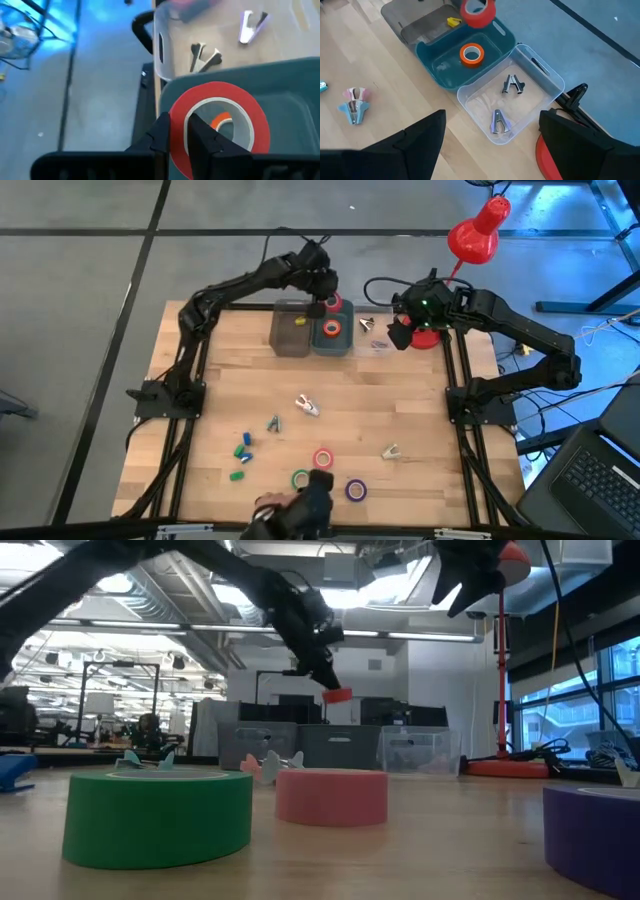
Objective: Pick and place Stapler, Stapler remover, tape
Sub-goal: Put the red tape into the green bin
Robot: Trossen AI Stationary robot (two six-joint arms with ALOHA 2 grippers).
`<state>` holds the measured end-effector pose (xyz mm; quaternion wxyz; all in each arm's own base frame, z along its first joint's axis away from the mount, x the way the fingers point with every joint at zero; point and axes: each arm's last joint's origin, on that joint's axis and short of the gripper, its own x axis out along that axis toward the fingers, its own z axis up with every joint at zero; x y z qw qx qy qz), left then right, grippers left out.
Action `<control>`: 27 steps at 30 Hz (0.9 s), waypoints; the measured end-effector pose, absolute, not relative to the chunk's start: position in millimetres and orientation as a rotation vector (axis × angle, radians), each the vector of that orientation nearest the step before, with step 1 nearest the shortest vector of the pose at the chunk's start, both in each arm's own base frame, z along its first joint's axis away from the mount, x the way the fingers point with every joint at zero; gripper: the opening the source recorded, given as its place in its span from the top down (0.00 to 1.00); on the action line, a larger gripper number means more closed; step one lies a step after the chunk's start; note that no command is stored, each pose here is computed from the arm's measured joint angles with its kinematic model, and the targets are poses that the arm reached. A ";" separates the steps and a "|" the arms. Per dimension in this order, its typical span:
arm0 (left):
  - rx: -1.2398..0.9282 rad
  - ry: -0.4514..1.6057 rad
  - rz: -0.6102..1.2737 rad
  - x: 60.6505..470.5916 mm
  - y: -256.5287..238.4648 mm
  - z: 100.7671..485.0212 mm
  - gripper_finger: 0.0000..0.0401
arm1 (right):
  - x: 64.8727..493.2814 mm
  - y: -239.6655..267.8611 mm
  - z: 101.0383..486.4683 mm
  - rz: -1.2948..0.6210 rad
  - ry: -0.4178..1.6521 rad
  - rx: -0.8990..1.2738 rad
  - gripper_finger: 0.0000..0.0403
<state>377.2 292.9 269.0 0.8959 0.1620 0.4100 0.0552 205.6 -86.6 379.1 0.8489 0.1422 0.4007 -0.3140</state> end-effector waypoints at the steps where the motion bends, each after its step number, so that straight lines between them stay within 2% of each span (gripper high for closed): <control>1: 0.319 0.853 0.098 380.1 295.1 262.8 0.92 | 205.3 -86.5 378.9 -0.662 0.848 0.300 0.20; 9: 0.195 0.941 -0.031 391.1 284.0 227.5 0.92 | 202.9 -87.2 377.8 -0.710 0.870 0.272 0.20; 20: 0.318 1.001 -0.147 416.8 241.0 212.5 0.92 | 203.0 -87.3 377.9 -0.710 0.869 0.272 0.20; 27: 0.340 1.078 -0.143 425.0 240.0 184.4 0.92 | 202.8 -87.2 377.7 -0.710 0.871 0.273 0.20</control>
